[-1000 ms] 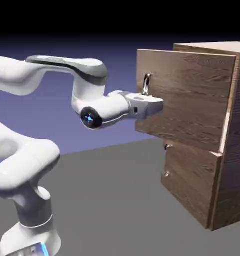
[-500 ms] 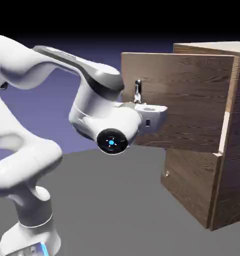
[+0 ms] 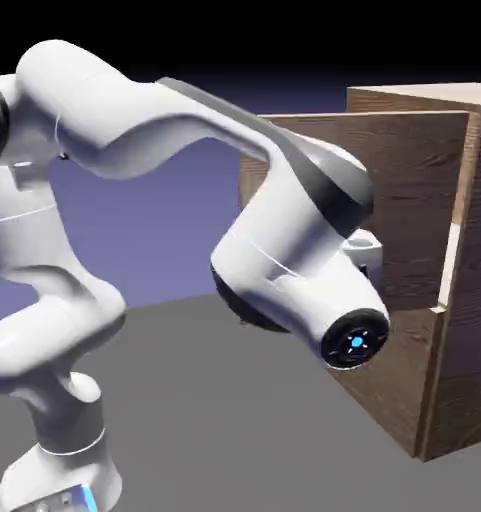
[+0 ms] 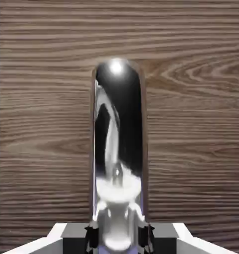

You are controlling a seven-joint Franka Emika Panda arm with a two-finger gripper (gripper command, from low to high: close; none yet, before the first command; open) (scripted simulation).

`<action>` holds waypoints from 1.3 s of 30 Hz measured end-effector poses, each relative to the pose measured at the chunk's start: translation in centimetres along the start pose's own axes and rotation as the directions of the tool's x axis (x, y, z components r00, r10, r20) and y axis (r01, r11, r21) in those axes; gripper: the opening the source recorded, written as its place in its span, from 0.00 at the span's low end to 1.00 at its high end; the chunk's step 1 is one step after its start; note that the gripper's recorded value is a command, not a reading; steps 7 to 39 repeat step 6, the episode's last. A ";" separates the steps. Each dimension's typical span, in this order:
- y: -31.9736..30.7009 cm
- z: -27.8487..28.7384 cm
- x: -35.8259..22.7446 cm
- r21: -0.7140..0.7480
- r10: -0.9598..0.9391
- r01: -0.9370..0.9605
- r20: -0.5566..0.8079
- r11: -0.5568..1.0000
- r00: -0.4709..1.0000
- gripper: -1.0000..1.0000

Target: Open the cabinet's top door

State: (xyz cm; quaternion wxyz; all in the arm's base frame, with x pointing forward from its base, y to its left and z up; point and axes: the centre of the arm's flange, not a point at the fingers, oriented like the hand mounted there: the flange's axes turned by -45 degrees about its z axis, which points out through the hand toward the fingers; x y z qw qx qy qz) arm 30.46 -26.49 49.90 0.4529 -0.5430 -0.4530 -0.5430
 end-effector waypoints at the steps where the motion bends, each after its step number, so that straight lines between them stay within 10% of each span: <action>1: 0.4 -0.6 0.0 0.026 0.000 0.000 0.000 1.000 1.000 0.00; 5: 1.9 -2.9 0.0 0.119 0.000 0.000 0.000 0.993 1.000 0.00; 6: 2.0 -3.2 0.0 0.125 0.000 0.000 0.000 0.992 1.000 1.00; 39: 2.0 -3.2 0.0 0.125 0.000 0.000 0.000 0.992 1.000 1.00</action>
